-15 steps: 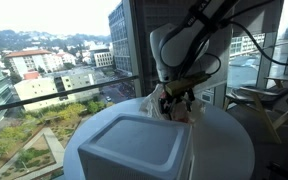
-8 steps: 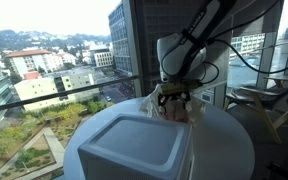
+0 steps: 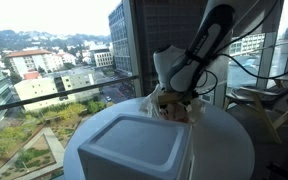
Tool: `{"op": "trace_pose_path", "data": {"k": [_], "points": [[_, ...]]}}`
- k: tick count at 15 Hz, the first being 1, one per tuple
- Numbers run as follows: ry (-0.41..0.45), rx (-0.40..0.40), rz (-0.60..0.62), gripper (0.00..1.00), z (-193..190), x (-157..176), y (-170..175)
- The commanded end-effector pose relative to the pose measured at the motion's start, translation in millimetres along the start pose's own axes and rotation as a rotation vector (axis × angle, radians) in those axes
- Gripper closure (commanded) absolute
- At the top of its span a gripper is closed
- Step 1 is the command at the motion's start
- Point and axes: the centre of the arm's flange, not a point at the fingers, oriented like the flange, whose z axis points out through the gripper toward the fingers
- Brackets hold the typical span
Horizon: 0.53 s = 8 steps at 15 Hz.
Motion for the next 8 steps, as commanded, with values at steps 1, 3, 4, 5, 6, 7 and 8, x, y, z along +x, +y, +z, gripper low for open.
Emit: {"op": "trace_pose_path", "data": {"k": [1, 3, 4, 5, 6, 7, 8], "points": [[0.118, -0.015, 0.071, 0.0, 13.9, -20.5, -5.3], [0.152, -0.032, 0.097, 0.0, 21.1, -29.8, -5.3], [0.166, -0.041, 0.105, 0.0, 28.1, -7.5, -15.8], [0.176, -0.044, 0.114, 0.25, 30.2, -6.5, -16.0], [0.183, -0.047, 0.119, 0.26, 30.8, -3.0, -17.0], [0.189, -0.046, 0.129, 0.32, 32.7, 0.2, -16.9], [0.196, -0.047, 0.135, 0.42, 33.8, 3.9, -17.1]]}}
